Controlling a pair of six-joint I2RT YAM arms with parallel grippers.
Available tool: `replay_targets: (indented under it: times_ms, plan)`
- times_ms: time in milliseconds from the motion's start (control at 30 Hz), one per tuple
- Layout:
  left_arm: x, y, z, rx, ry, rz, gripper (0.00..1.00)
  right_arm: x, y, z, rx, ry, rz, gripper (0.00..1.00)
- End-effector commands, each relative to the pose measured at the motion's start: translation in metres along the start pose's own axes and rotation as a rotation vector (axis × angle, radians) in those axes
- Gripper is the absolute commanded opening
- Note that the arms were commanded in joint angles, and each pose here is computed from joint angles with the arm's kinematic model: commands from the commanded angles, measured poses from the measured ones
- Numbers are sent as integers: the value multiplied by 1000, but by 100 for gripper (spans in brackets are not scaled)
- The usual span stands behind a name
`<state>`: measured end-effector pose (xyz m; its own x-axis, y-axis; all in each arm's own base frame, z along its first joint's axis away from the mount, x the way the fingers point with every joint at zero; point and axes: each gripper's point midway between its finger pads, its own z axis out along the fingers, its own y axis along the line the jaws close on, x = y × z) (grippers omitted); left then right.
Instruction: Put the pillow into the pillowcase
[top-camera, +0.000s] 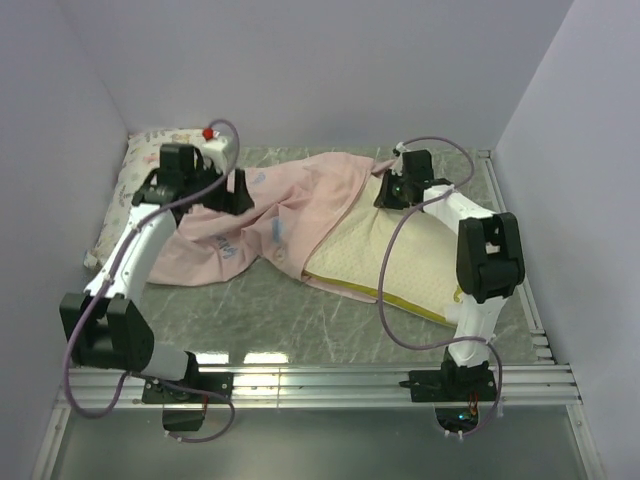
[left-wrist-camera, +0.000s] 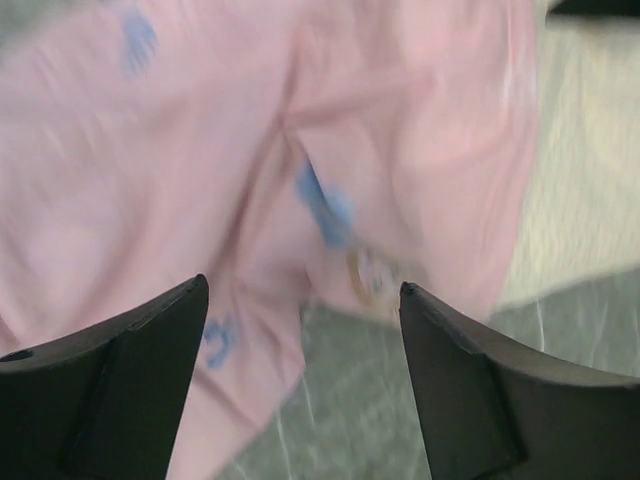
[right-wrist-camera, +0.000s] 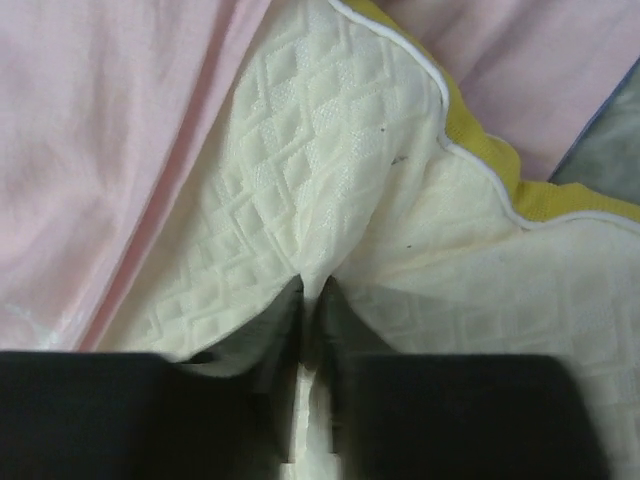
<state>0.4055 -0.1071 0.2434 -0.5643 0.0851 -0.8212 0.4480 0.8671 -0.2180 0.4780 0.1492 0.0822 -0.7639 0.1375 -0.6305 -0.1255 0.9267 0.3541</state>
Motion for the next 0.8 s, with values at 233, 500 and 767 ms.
replay_targets:
  times_ms: [233,500,767]
  plan:
    - [104,-75,4,52,59,298,72,35,78,-127,-348,140,-203,64]
    - [111,-137,43,97,82,400,67,122,63,-162,-390,376,-248,63]
    - [130,-167,68,140,140,414,65,171,78,-160,-387,506,-373,76]
